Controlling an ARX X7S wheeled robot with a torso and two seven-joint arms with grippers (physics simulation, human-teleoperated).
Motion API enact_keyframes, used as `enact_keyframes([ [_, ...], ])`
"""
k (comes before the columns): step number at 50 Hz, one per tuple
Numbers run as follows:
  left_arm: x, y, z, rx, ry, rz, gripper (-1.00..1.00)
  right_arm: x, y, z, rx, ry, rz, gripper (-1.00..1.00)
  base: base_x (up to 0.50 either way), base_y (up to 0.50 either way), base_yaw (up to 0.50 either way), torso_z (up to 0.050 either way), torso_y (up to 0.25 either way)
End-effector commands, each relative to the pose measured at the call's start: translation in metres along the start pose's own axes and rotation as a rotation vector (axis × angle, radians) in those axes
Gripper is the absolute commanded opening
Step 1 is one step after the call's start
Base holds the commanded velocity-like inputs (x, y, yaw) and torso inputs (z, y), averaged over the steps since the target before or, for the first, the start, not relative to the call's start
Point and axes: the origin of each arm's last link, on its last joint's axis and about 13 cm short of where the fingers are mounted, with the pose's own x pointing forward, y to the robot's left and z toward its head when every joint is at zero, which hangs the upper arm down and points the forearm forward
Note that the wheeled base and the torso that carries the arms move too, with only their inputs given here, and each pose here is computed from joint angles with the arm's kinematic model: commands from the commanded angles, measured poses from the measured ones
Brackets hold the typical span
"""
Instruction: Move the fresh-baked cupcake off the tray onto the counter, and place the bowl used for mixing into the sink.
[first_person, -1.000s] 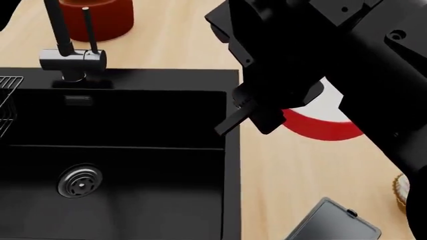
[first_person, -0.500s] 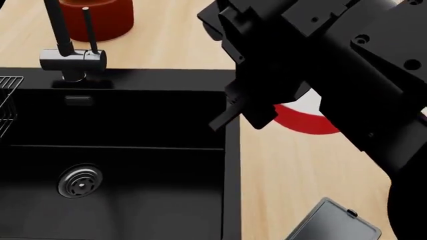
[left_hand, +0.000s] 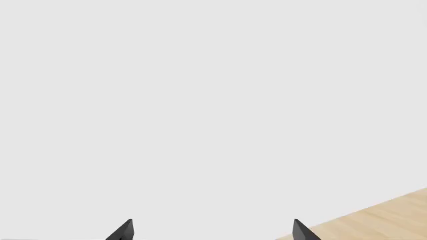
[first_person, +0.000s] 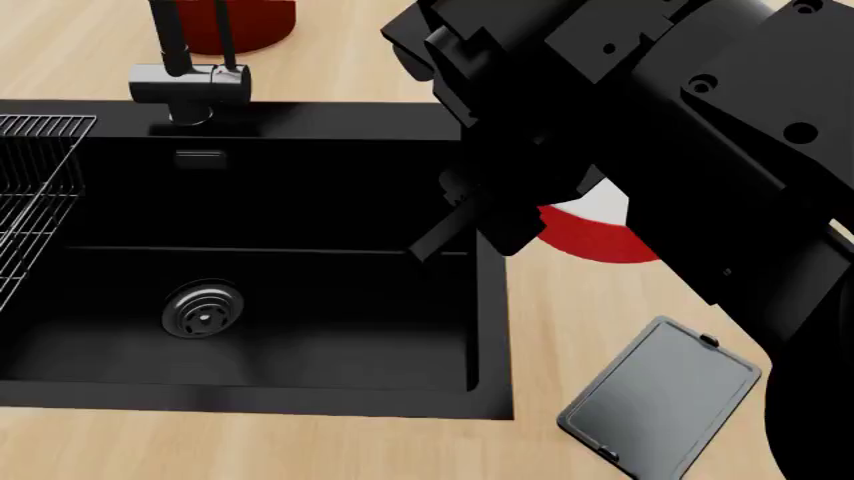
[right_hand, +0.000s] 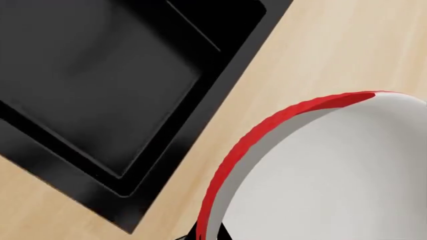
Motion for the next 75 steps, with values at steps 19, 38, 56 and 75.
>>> enact_keyframes([
  [19,0.0,0.005,-0.007,-0.008,-0.013,0.029,1.0,0.002,-0.004,-0.005,-0.018,0.052,-0.046,-1.0,-0.22,0.36,0.0,0.0,0.0],
  [38,0.001,0.01,-0.018,-0.014,0.019,0.072,1.0,0.003,-0.006,-0.013,-0.001,0.076,-0.06,-1.0,-0.02,0.27,0.0,0.001,0.0],
  [56,0.001,0.014,-0.039,-0.032,0.07,0.134,1.0,0.0,-0.018,-0.012,0.037,0.072,-0.091,-1.0,0.0,0.22,0.0,0.0,0.001],
  [75,0.0,0.008,-0.053,-0.05,0.085,0.122,1.0,-0.009,-0.027,-0.013,0.061,0.077,-0.137,-1.0,0.0,0.17,0.0,0.001,0.001],
])
